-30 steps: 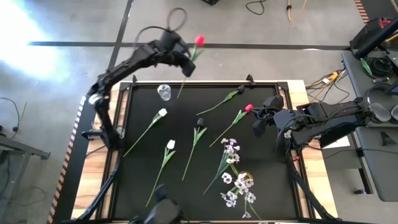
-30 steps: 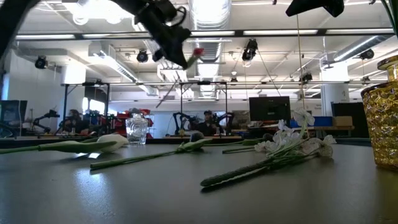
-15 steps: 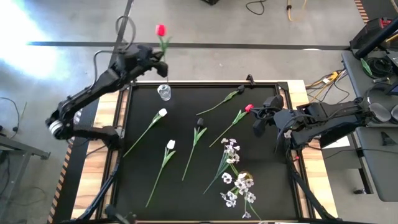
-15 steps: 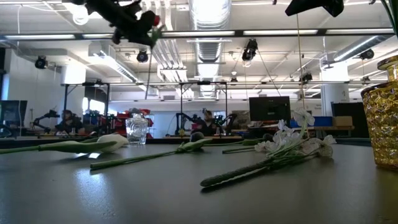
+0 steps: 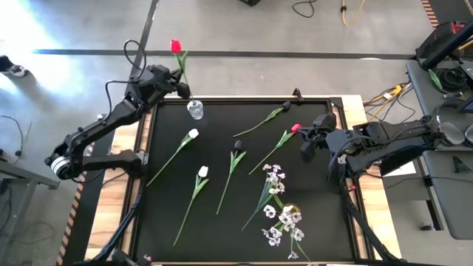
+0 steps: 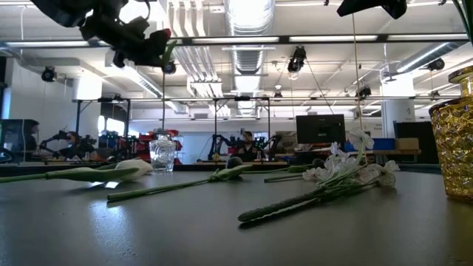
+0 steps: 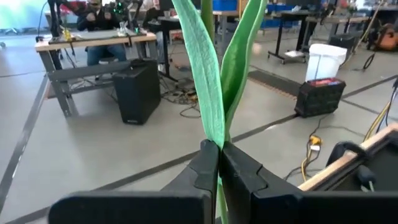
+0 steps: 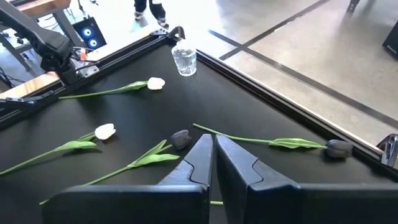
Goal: Sort flowers into vase by color
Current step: Put the left red flower into the transparent vase
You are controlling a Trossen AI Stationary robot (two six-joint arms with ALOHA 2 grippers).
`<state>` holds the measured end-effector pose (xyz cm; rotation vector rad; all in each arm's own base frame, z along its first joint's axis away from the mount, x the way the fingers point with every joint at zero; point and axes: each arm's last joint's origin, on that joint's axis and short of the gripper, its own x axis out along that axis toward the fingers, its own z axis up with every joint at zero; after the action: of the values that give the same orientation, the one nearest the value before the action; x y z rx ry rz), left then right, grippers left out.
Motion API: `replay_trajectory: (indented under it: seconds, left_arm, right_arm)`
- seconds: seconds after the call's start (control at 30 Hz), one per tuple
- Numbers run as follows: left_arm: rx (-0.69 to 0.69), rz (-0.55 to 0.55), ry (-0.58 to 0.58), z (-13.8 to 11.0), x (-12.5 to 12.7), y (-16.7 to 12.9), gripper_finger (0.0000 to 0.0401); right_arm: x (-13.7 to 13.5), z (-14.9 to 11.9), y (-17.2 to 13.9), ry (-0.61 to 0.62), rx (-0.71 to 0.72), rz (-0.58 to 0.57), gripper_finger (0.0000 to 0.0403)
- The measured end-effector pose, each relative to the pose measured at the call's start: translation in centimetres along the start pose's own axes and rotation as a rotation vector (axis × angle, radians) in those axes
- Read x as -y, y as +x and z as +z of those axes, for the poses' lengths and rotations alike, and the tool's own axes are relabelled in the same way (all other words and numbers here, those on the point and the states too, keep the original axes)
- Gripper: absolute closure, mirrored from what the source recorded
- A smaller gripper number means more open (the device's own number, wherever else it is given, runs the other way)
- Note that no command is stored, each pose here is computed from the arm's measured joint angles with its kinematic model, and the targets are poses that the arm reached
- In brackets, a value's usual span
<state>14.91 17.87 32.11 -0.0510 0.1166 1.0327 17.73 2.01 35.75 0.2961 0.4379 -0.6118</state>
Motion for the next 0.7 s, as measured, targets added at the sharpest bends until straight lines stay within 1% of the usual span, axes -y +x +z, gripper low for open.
replay_trajectory:
  seconds: [0.13, 0.2, 0.43, 0.7]
  left_arm:
    - [0.004, -0.003, 0.0, -1.1, 0.0, 0.1, 0.0401]
    - [0.001, 0.015, 0.003, -1.5, 0.0, 0.2, 0.0401]
    - [-0.04, 0.02, 0.035, -4.1, 0.0, 0.3, 0.0401]
    - [-0.002, 0.02, 0.035, -7.1, -0.1, 0.1, 0.0401]
  right_arm:
    - [0.0, 0.0, 0.0, 0.003, 0.002, 0.002, 0.039]
    - [-0.1, 0.1, 0.0, 0.009, 0.008, 0.005, 0.039]
    - [-0.1, 0.2, 0.0, 0.0, 0.015, 0.011, 0.039]
    - [-0.1, 0.2, 0.0, -0.001, 0.016, 0.011, 0.039]
